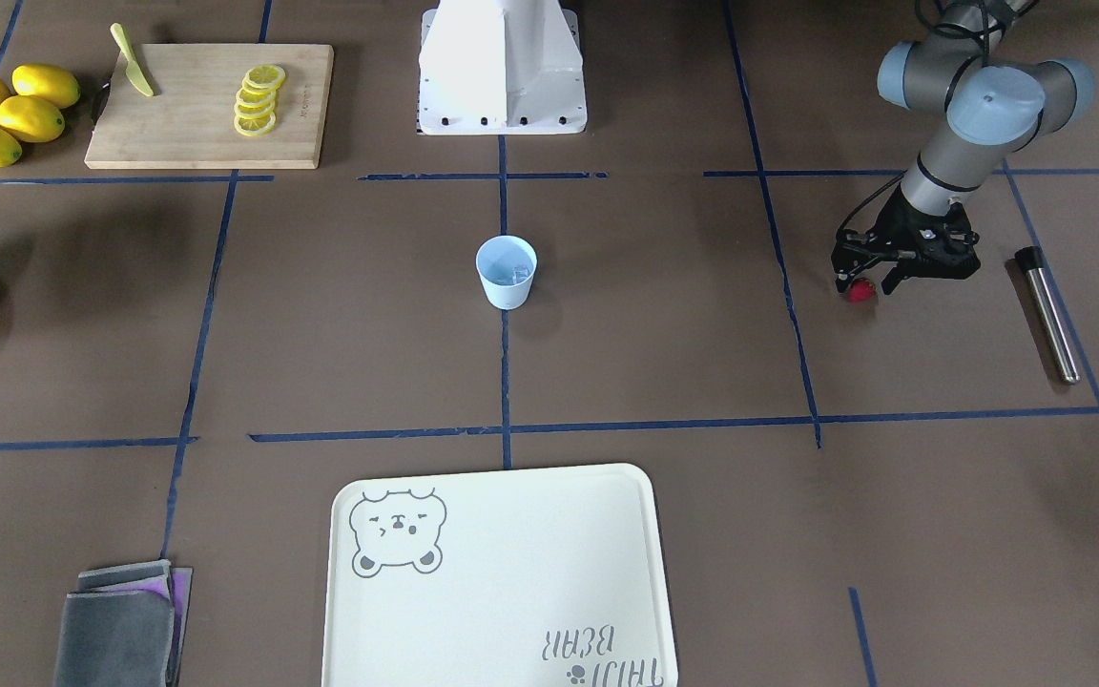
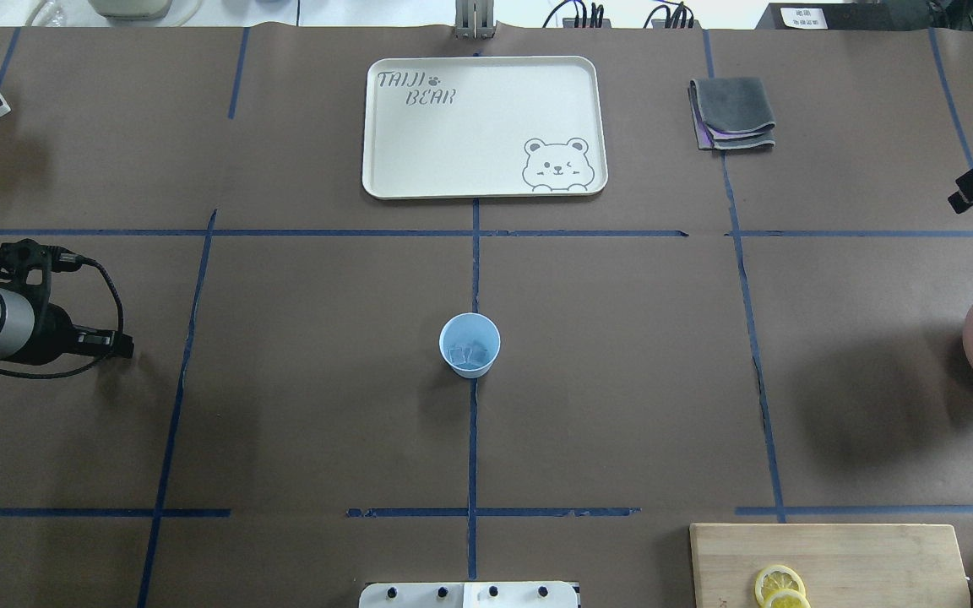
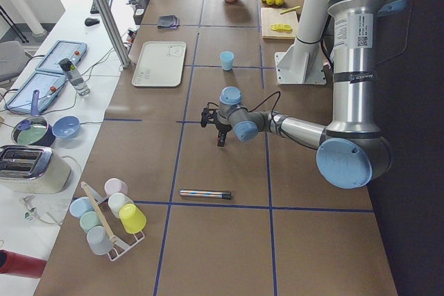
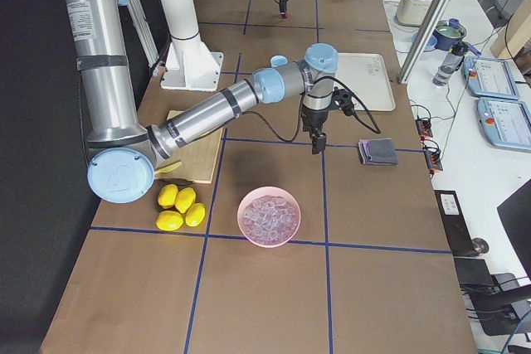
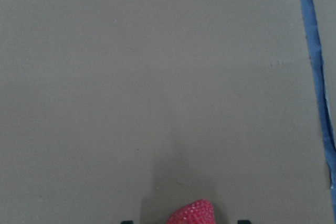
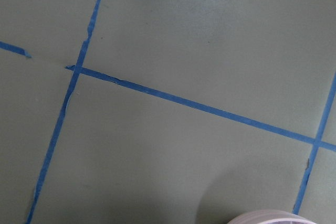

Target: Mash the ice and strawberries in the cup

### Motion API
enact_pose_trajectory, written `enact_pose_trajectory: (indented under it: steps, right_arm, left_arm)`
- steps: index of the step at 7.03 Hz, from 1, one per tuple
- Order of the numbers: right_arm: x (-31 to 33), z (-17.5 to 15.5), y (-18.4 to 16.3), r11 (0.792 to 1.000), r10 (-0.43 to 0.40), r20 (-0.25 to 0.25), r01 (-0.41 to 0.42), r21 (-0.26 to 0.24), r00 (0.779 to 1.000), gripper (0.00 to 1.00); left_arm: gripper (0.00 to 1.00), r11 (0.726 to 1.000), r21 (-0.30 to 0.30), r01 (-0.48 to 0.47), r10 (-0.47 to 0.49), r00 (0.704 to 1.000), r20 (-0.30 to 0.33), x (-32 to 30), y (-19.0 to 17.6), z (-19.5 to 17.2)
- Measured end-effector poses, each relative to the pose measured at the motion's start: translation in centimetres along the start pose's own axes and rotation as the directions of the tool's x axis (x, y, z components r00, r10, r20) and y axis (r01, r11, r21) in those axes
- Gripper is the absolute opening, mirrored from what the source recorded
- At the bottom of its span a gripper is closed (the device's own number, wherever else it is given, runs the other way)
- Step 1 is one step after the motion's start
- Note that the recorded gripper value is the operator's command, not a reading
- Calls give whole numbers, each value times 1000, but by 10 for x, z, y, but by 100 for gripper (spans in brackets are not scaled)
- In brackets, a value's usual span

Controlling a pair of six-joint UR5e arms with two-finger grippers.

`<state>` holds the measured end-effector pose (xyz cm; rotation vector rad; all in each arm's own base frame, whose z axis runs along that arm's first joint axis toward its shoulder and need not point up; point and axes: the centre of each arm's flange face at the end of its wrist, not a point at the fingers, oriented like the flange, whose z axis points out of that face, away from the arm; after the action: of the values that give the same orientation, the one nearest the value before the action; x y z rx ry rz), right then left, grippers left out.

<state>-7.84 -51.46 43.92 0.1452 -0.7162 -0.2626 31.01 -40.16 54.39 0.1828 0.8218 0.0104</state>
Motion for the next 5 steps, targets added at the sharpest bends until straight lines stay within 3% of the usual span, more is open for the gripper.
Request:
enact_pose_trajectory:
  steps: [1, 2, 5]
  right_arm:
    - [16, 1, 2, 1000, -5, 7, 5, -5, 1000, 100]
    - [27, 2, 4, 1000, -5, 8, 5, -9, 1000, 100]
    - [68, 3, 19, 1000, 7, 20, -7, -15, 1000, 100]
  left_arm:
    - [17, 1000, 1, 0, 0, 1000, -1, 0, 0, 0]
    - [4, 1000, 3, 0, 0, 1000, -2, 1, -1, -1]
    - [0, 1000, -5, -1, 1, 999, -35, 14, -1, -28]
